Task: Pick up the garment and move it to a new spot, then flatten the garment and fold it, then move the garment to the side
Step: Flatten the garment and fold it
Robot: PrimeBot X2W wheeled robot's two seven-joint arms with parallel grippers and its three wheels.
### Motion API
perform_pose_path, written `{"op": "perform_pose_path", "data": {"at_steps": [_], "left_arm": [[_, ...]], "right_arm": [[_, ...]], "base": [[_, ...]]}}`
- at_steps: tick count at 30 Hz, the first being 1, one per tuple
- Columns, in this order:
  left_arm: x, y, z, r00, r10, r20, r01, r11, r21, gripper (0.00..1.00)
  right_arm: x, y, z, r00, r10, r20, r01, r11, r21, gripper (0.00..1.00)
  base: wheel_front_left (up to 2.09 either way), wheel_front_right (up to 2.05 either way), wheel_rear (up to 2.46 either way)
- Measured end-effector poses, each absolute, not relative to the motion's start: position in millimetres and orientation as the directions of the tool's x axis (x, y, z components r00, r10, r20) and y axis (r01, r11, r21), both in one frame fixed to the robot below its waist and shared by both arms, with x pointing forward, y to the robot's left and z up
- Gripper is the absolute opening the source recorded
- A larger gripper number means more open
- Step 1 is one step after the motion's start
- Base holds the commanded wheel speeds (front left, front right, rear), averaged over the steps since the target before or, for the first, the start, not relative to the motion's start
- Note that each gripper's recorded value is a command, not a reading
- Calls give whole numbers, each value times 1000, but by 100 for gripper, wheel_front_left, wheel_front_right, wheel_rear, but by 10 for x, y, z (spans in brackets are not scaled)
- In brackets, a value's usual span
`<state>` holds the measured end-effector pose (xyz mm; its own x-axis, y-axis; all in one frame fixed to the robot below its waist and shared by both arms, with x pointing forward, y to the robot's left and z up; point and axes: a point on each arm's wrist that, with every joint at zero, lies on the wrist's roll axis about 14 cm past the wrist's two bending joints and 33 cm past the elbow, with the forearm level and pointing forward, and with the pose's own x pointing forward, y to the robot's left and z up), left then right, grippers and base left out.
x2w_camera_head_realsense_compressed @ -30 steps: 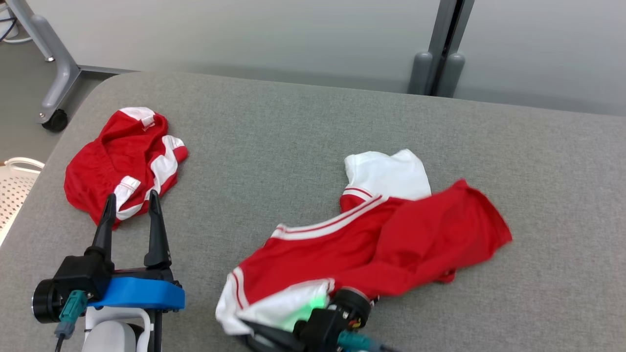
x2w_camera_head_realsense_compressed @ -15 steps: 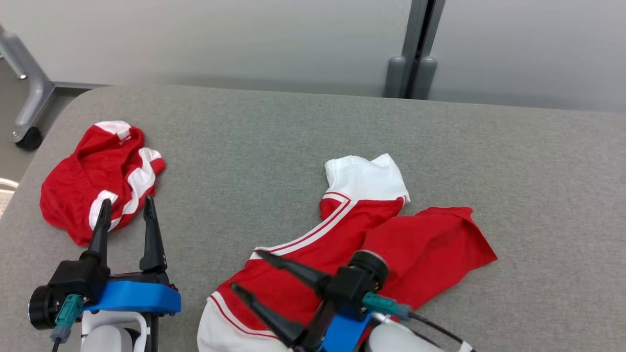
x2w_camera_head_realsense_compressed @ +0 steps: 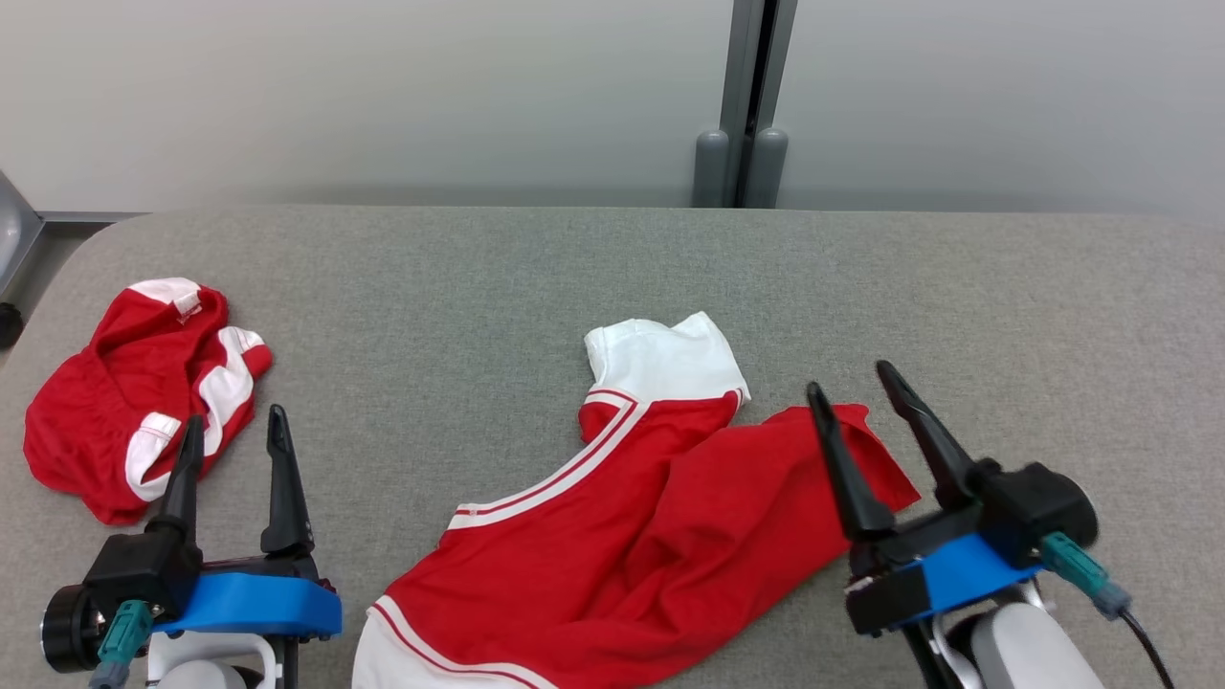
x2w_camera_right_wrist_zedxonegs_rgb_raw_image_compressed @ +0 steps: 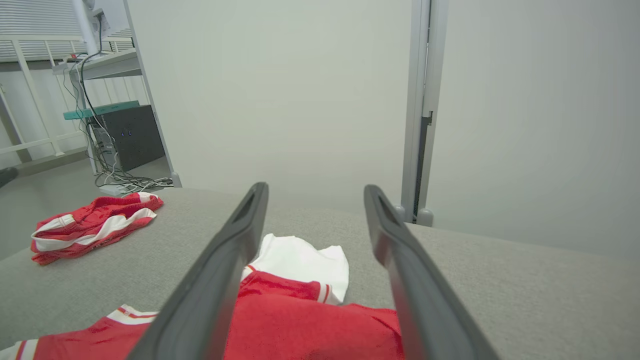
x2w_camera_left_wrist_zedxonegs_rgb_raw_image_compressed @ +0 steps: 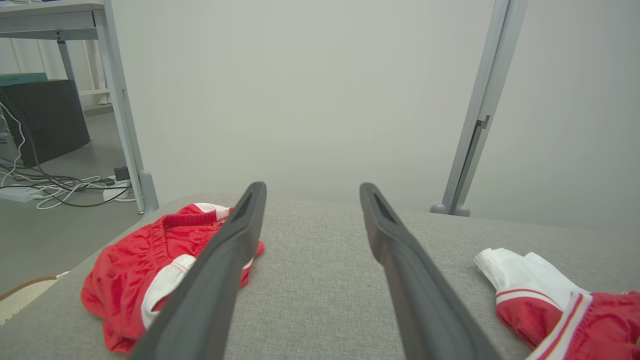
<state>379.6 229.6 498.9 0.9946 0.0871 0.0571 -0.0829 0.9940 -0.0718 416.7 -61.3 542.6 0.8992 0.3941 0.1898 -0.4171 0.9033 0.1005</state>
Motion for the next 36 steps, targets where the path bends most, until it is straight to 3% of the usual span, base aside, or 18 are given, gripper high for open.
{"op": "perform_pose_path", "data": {"at_steps": [6,16,24,31,36], "left_arm": [[3813,2271,4974,996,78,53,-74,995,-67,100],[3888,2099,4858,1000,19,18,-18,999,-51,100],[4326,1352,4999,969,-241,49,242,970,-12,100],[4663,683,4842,882,-466,-74,468,883,20,100],[4703,416,4530,810,-548,-209,563,826,14,100]], "right_arm": [[4069,-1131,5131,961,254,110,-264,961,85,100],[3973,-1144,4952,968,245,58,-251,962,111,100],[4053,-1263,5013,974,212,76,-219,970,106,100],[4057,-1492,4979,987,148,66,-154,982,107,100],[4023,-1661,4904,994,99,42,-103,988,112,100]], "base": [[0,0,0],[0,0,0],[0,0,0],[0,0,0],[0,0,0]]}}
